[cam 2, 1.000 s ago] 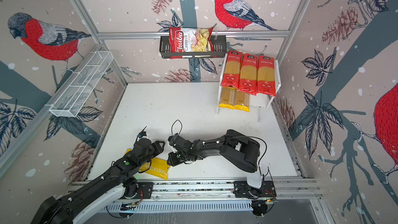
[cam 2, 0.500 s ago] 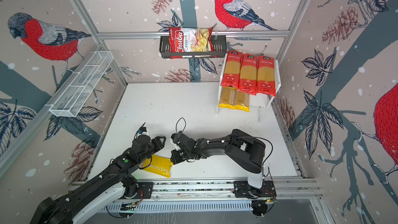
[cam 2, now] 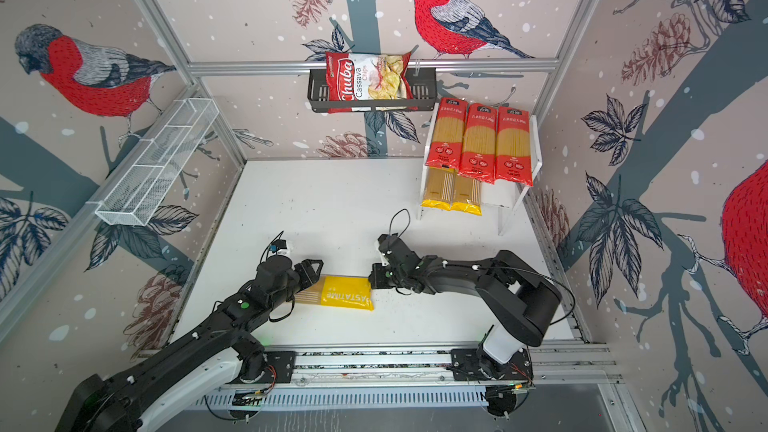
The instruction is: Place and organize the pasta boxes and bags onto the shelf
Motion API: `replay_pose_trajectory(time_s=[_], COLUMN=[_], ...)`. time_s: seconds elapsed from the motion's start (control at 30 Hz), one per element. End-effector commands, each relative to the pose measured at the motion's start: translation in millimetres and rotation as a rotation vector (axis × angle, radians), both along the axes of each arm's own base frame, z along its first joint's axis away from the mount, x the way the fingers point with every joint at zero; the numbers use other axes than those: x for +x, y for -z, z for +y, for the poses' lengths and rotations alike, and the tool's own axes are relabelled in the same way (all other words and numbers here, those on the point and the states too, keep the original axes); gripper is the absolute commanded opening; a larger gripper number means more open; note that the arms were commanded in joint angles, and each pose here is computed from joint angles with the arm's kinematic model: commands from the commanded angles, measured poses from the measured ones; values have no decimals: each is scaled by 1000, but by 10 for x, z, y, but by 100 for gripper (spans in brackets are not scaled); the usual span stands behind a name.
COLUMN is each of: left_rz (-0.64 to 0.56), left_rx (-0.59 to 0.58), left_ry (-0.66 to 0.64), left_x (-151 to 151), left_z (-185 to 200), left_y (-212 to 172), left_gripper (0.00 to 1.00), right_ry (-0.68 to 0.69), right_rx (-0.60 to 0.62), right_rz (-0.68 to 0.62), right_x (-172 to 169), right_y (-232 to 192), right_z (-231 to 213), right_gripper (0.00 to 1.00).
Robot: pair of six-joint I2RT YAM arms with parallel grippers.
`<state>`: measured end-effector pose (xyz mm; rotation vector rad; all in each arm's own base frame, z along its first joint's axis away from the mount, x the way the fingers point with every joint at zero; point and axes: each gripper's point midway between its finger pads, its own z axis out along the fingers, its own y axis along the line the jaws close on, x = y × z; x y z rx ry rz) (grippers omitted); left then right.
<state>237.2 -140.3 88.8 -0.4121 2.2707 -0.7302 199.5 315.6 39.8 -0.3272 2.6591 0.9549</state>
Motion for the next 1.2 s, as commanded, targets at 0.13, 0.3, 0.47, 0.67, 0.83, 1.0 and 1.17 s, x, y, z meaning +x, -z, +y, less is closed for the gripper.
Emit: replay_pose_trajectory(time_s=[0.13,0.3,0.47,0.67,0.83,1.0,1.17], left_rz=[-15,-7,9,32,50,15,10], left_rx=[-15,-20,-10,0,15,45,50], left_ry=[60,94,122,147,135,133,140], left_x=[31,5,-51,-128,-129,-55,235], left_z=[-197,-347,-471,-591,-567,-556,-628], left_y=[1,40,115,220,335,395,313], left_gripper=[53,53,53,53,53,54,54], right_ry=[182,101,117,78,44,-9,-33], right_rx=[-25,-10,-55,-36,-23,13,46], right_rz=[4,-12,-72,-83,-49,-18,9], right_x=[16,-206,-76,-26,-83,-299,-444], right_y=[86,-5,-73,-74,26,14,-4], right_z=[-450,-360,-448,-233,-82,82,176], right_gripper=[1,13,28,37,37,36,35])
